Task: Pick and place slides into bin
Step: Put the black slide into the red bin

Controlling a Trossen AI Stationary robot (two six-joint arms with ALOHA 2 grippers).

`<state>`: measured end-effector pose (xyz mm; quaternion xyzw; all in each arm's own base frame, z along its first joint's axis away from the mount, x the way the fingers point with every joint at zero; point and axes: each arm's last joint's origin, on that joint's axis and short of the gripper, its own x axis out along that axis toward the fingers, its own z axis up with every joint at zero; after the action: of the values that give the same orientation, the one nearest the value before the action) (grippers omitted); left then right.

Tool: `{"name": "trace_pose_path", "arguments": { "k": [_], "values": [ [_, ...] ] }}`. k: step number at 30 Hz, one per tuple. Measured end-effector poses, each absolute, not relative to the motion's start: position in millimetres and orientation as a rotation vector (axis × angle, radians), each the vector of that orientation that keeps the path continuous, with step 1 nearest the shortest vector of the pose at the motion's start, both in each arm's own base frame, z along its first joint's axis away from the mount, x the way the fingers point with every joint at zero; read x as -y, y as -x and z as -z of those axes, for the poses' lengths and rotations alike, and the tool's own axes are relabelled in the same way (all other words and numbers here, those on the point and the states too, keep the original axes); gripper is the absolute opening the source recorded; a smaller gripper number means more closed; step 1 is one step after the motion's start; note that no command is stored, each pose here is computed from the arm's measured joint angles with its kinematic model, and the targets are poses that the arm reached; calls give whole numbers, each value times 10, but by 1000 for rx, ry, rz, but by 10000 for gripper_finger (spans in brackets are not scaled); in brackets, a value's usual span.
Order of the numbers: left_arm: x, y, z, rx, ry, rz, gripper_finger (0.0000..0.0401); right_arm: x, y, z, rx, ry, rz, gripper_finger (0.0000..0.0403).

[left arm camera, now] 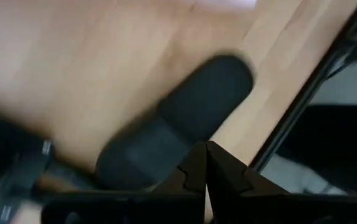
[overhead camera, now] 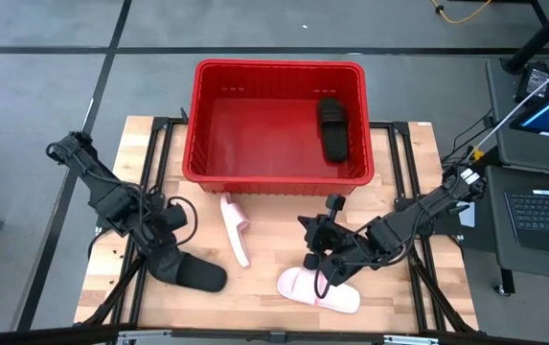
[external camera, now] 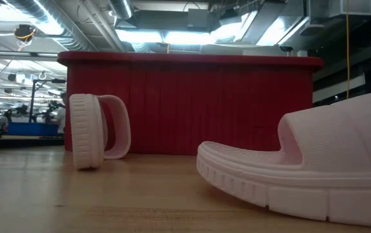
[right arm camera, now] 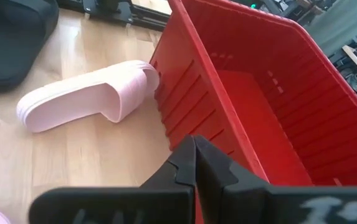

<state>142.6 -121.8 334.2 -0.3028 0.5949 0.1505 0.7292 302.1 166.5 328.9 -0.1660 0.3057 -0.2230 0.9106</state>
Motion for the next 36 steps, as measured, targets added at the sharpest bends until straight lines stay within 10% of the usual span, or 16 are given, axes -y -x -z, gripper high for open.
{"name": "trace_pose_path", "arguments": {
  "k": [36],
  "values": [
    [1640,-1337,-3130,-1277,691,-537,71,-1686,-3041,-3302,-613,282,439,6]
  ]
}}
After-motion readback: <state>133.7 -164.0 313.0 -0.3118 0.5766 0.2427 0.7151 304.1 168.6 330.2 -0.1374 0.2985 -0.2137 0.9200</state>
